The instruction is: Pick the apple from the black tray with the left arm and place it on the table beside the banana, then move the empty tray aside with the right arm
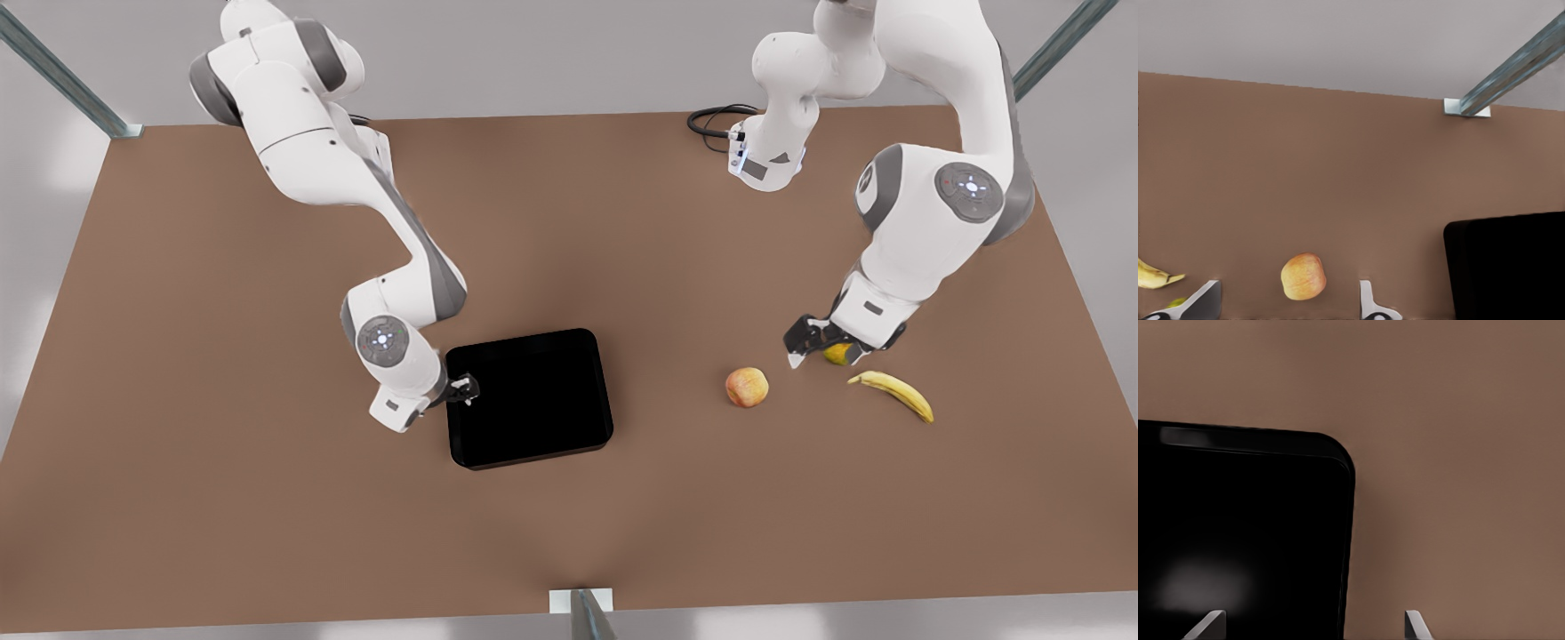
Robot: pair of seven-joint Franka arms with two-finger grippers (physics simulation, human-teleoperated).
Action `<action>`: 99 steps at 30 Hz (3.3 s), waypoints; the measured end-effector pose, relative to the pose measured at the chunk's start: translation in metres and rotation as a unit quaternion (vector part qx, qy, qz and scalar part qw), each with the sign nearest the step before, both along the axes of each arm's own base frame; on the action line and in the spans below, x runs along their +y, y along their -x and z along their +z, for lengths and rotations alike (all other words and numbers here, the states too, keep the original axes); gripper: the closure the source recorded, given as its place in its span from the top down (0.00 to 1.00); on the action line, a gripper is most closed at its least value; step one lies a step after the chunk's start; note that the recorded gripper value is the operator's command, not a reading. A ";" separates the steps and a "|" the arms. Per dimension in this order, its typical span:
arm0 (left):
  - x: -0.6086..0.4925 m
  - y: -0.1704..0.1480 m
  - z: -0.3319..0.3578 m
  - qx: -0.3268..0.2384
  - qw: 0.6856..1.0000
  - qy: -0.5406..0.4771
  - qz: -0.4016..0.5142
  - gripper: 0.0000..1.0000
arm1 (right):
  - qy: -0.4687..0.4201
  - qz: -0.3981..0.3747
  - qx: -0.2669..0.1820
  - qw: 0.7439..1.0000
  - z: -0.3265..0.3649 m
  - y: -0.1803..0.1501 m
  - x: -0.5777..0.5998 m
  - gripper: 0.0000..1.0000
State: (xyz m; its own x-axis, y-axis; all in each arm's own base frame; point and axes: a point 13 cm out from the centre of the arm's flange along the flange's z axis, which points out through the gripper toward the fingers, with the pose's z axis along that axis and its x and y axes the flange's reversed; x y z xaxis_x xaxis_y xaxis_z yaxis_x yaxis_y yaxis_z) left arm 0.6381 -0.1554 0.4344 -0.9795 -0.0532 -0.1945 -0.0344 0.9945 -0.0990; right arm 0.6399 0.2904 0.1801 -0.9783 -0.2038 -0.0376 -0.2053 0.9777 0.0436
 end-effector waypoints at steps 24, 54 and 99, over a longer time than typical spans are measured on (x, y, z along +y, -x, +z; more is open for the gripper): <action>0.113 0.019 -0.027 0.121 0.991 -0.047 -0.033 1.00 | 0.001 -0.036 0.030 0.999 -0.085 0.019 -0.021 0.81; 0.107 0.022 -0.026 0.126 0.990 -0.044 -0.039 1.00 | -0.010 -0.024 0.019 0.999 -0.081 0.014 -0.017 0.17; 0.065 0.018 -0.026 0.118 0.990 -0.051 -0.064 1.00 | -0.005 0.071 0.018 0.997 0.077 -0.055 -0.444 0.99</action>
State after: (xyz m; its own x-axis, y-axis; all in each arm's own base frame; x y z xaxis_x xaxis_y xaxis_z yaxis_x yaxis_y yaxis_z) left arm 0.6198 -0.0902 0.4089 -0.9957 0.0825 0.0423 0.0824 0.9966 -0.0029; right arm 0.6945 -0.1538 0.2569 -0.9407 -0.3393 -0.0055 -0.3389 0.9387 0.0627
